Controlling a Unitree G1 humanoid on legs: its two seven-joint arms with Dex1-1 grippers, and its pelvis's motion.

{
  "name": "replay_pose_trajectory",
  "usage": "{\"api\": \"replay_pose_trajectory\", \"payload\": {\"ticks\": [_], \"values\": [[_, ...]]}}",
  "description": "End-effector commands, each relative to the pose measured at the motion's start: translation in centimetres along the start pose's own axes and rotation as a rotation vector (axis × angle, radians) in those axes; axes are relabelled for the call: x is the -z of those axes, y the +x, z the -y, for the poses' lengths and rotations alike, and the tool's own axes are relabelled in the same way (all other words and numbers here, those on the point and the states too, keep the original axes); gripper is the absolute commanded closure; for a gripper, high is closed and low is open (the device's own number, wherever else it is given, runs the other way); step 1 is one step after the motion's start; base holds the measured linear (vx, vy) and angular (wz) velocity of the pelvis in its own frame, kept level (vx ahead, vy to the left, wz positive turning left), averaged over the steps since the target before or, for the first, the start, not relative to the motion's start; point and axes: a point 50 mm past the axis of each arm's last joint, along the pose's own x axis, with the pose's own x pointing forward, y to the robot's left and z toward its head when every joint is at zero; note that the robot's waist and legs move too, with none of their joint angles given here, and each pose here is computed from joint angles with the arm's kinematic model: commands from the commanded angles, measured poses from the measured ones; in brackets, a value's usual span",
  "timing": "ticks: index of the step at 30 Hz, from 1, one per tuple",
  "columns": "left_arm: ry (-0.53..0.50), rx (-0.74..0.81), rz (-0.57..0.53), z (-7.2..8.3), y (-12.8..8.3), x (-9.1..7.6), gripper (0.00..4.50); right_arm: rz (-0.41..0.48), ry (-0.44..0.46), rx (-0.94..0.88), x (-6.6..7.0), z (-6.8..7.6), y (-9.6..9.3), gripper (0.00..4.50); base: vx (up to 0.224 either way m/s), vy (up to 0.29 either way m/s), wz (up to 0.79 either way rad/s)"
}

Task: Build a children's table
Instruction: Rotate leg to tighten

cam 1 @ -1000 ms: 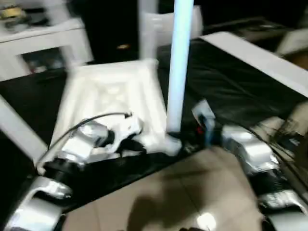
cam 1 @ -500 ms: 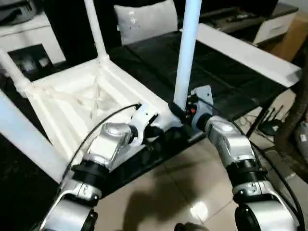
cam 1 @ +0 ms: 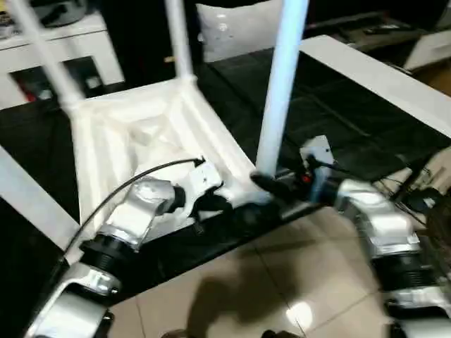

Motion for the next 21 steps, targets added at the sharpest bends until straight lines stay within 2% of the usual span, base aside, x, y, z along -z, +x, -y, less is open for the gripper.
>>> {"api": "replay_pose_trajectory", "payload": {"ticks": [1,3,6,10,11,13,15,21], "values": [[0.105,0.133,-0.027,0.8,0.4,-0.5,4.50,-0.007,-0.030,-0.110,-0.2,-0.7,-0.2,0.18,0.000,0.000,0.00],[0.120,0.160,-0.040,0.8,0.2,-0.3,4.50,-0.015,-0.031,-0.155,-0.3,-0.8,-0.5,0.18,0.000,0.000,0.00],[0.173,0.259,-0.070,1.3,-0.5,0.0,4.50,-0.057,-0.023,-0.293,-0.2,-1.2,-1.4,0.44,0.000,0.000,0.00],[0.212,0.326,-0.091,1.5,-0.7,0.0,4.50,-0.106,-0.021,-0.388,0.1,-1.5,-1.6,0.71,0.000,0.000,0.00],[0.222,0.341,-0.096,1.5,-0.8,0.0,4.50,-0.120,-0.018,-0.412,0.3,-1.6,-1.6,0.89,0.000,0.000,0.00],[0.236,0.354,-0.098,1.4,-0.8,-0.1,4.50,-0.134,-0.018,-0.430,0.5,-1.6,-1.4,0.94,0.000,0.000,0.00],[0.249,0.359,-0.097,1.4,-0.8,-0.3,4.50,-0.145,-0.029,-0.436,0.6,-1.5,-1.1,1.24,0.000,0.000,0.00],[0.261,0.365,-0.090,1.4,-0.6,-0.6,4.50,-0.137,-0.006,-0.493,0.5,-1.9,-0.5,1.69,0.000,0.000,0.00]]}}
